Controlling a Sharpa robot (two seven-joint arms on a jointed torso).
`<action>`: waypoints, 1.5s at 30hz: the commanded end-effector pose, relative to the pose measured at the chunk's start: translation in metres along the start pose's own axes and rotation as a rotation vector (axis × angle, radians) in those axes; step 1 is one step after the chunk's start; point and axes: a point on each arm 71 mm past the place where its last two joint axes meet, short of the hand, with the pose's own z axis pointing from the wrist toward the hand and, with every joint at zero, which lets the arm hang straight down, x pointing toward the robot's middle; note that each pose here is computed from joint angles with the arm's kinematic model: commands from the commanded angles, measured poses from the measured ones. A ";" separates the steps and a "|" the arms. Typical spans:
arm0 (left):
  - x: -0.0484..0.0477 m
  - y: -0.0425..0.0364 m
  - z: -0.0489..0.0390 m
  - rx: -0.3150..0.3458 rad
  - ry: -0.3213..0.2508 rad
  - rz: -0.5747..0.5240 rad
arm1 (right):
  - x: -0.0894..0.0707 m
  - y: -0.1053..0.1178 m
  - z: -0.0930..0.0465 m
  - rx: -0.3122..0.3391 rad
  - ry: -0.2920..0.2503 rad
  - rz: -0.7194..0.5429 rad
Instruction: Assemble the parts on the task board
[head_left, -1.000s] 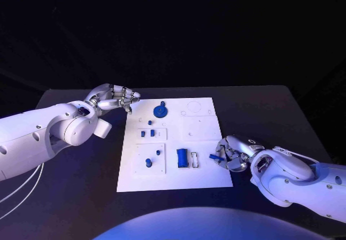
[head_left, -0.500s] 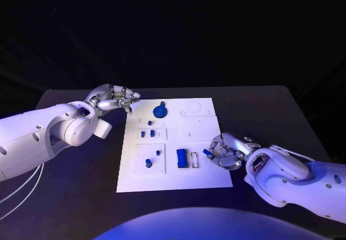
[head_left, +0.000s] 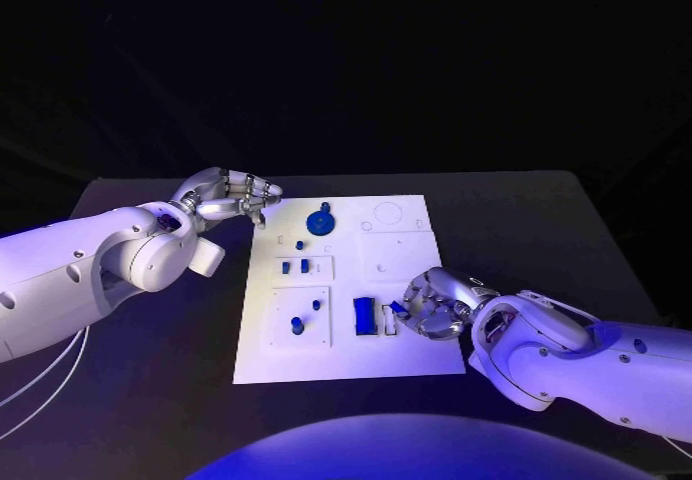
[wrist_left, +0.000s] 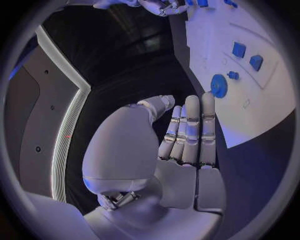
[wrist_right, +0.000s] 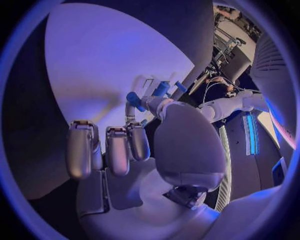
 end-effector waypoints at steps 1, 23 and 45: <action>0.0021 -0.0020 0.0005 0.013 0.007 0.002 | 0.004 0.001 0.001 0.016 0.031 0.018; 0.0022 -0.0022 0.0002 0.013 0.007 0.003 | 0.012 0.009 0.005 0.005 0.060 0.012; 0.0021 -0.0021 0.0005 0.012 0.006 0.003 | 0.011 0.008 0.006 0.002 0.061 0.006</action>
